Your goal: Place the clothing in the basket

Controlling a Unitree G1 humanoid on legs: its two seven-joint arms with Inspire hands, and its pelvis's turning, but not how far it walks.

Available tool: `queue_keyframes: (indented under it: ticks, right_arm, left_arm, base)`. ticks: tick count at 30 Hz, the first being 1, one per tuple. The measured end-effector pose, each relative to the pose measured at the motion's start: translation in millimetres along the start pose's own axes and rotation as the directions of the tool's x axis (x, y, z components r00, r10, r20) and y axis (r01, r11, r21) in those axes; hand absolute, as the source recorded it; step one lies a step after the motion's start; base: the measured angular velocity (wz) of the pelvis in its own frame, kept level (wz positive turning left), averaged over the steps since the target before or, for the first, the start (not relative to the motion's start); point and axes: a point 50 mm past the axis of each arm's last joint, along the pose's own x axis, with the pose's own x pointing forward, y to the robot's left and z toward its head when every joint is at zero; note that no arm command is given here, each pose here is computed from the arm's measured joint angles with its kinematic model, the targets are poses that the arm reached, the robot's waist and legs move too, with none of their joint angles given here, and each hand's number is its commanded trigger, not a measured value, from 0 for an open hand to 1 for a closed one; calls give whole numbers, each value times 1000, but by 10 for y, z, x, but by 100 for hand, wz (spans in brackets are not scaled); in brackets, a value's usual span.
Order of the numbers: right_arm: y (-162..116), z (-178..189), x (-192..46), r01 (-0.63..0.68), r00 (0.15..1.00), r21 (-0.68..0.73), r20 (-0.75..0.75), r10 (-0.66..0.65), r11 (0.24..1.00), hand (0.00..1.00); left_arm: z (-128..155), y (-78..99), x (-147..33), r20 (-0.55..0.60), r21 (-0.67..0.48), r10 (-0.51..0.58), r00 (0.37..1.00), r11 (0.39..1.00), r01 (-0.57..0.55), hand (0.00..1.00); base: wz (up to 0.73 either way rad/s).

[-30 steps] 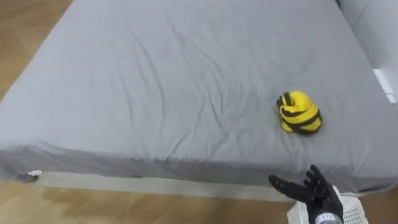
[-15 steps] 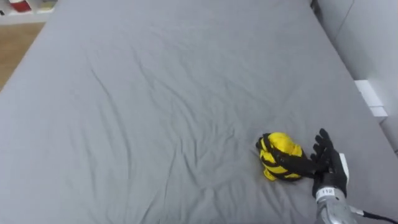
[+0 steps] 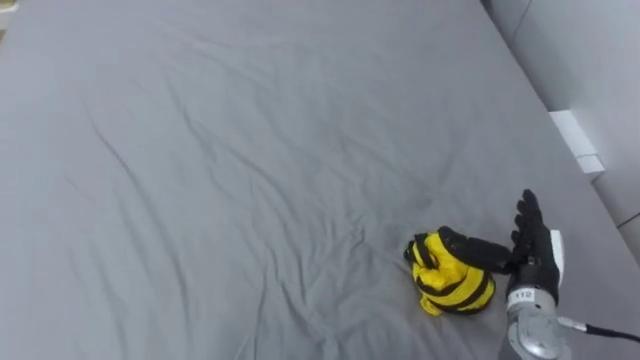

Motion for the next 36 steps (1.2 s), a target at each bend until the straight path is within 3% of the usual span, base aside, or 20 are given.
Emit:
queue_keyframes:
  ticks: [8,18,19,20,21,29,36]
  right_arm:
    - [-16,-405,-6,-7,982,-103,-190,-12,995,0]
    - [-42,-593,-37,-78,965,-261,-263,7,962,0]
    - [-40,-606,-44,-83,964,-267,-267,9,960,16]
    - [-53,-656,-68,-93,959,-282,-285,9,955,69]
    - [-63,-674,-75,-95,957,-289,-291,7,953,100]
    - [-244,-818,-135,-113,946,-400,-323,-24,909,100]
    - [-377,-915,-156,-84,920,-382,-385,-76,920,100]
  left_arm:
    - [87,-51,22,7,4,-20,1000,1000,20,0]
    - [110,-45,24,-11,23,-21,1000,1000,21,0]
    - [110,-47,24,-11,23,-20,1000,1000,20,0]
    - [101,-45,22,-14,18,-16,1000,1000,16,0]
    - [98,-47,22,-16,19,-14,1000,1000,15,0]
    - [103,4,15,-17,22,-1,1000,1000,2,0]
    - [132,2,15,-6,49,-12,1000,999,12,0]
  base:
    - [17]
    - [7]
    - [5]
    - [0]
    - [0]
    - [7]
    - [8]
